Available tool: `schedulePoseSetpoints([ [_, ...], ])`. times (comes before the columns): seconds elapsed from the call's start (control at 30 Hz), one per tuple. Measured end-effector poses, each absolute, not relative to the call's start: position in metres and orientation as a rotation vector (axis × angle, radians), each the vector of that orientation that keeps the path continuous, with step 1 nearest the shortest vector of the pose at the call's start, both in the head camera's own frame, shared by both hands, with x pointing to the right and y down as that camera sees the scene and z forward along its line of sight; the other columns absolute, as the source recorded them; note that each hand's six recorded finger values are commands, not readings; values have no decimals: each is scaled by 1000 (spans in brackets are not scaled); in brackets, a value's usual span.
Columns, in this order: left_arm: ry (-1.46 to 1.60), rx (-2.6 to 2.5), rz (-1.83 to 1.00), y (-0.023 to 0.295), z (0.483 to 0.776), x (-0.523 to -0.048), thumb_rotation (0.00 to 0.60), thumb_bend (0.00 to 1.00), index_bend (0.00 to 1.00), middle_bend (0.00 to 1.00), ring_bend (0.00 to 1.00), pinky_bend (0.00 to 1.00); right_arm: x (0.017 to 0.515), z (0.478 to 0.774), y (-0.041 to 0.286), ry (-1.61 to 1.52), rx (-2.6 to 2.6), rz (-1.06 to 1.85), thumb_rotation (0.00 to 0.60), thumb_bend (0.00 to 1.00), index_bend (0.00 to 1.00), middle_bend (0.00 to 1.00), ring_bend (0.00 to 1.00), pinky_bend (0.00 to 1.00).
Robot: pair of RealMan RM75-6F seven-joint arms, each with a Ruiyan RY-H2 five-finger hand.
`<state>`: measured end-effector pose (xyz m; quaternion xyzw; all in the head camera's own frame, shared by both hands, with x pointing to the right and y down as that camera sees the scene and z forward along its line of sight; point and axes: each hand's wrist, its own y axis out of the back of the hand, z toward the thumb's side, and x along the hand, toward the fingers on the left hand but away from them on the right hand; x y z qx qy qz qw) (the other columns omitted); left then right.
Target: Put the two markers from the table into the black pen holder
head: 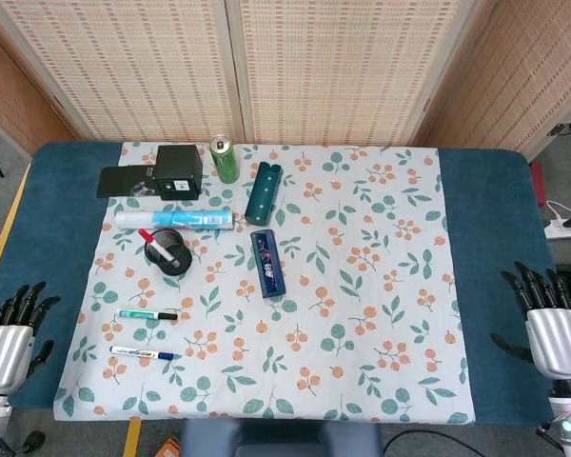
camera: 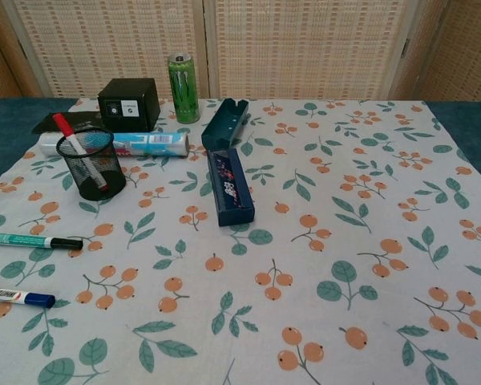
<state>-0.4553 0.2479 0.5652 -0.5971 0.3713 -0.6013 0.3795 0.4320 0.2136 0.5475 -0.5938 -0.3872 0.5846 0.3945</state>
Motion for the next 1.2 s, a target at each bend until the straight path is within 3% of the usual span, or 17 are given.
schedulePoseSetpoints([
  [0.77,942,-1566,-1513,250,568,-445,600,285,211,47,0,161,432,549,214,-977,-1506,1491,600,0,148,36,96,0],
  [1.2,802,-1788,-1375,287,591,-343,600,288,211,115,9,185,433,549,214,-980,-1511,1494,600,0,149,36,96,0],
])
